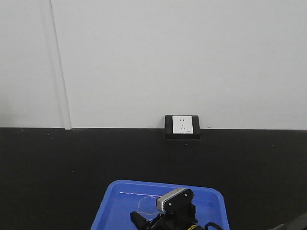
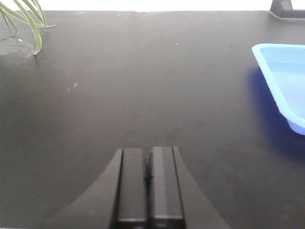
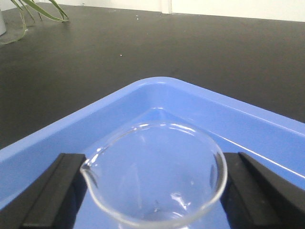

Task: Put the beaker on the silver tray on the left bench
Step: 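Lower the right gripper around the clear beaker in the blue tray and close, then lift the beaker with the right gripper up out of the tray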

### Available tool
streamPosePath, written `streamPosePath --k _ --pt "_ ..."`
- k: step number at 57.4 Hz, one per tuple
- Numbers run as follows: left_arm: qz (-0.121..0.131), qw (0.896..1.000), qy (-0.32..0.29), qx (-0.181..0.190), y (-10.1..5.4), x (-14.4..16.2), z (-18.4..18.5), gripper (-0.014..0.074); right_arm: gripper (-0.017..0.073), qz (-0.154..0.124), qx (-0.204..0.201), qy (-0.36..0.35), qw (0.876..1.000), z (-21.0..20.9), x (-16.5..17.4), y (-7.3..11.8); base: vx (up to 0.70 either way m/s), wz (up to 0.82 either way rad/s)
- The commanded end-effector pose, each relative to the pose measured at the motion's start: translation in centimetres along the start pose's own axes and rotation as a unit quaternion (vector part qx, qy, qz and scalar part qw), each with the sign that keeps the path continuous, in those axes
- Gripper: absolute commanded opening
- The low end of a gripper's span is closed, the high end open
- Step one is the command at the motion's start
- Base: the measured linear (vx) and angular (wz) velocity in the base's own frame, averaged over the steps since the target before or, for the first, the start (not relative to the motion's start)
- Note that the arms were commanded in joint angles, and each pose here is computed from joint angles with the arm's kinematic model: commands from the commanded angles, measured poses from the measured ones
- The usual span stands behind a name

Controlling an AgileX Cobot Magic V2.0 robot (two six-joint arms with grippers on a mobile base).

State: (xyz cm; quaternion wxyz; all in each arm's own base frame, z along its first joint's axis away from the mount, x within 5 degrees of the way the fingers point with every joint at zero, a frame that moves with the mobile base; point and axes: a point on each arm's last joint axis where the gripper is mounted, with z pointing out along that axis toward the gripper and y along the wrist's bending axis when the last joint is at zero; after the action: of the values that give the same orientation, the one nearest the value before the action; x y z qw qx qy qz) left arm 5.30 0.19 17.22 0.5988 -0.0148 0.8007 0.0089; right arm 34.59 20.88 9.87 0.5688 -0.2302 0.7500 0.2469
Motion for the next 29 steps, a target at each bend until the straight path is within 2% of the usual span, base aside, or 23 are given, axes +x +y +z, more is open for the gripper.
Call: streamPosePath --k 1,7,11,12,17,25,29 --pt "-0.006 0.999 -0.032 0.004 -0.05 0.12 0.19 0.0001 0.058 -0.011 -0.009 -0.068 0.998 -0.06 -3.26 0.23 0.0 0.0" --pt "-0.006 0.999 -0.032 0.004 -0.05 0.12 0.19 0.0001 0.0572 -0.011 -0.009 -0.068 0.998 -0.06 -3.26 0.23 0.0 0.0" --pt "-0.006 0.999 -0.032 0.004 -0.05 0.12 0.19 0.0001 0.0536 -0.011 -0.008 -0.068 0.998 -0.06 -3.26 0.22 0.0 0.0" --pt "-0.006 0.999 -0.032 0.004 -0.05 0.12 0.19 0.0001 0.0407 -0.011 -0.008 -0.068 0.998 -0.06 -3.26 0.22 0.0 0.0" --pt "-0.006 0.999 -0.032 0.004 -0.05 0.12 0.19 0.0001 0.0268 -0.011 -0.009 -0.07 0.997 -0.07 -3.29 0.23 0.0 0.0" --pt "-0.006 0.999 -0.032 0.004 -0.05 0.12 0.19 0.0001 -0.002 -0.01 -0.011 -0.08 0.997 -0.11 -3.52 0.28 0.0 0.0" --pt "-0.006 0.999 -0.032 0.004 -0.05 0.12 0.19 0.0001 -0.0015 -0.011 -0.012 -0.087 0.996 -0.19 -3.85 0.33 0.0 0.0"
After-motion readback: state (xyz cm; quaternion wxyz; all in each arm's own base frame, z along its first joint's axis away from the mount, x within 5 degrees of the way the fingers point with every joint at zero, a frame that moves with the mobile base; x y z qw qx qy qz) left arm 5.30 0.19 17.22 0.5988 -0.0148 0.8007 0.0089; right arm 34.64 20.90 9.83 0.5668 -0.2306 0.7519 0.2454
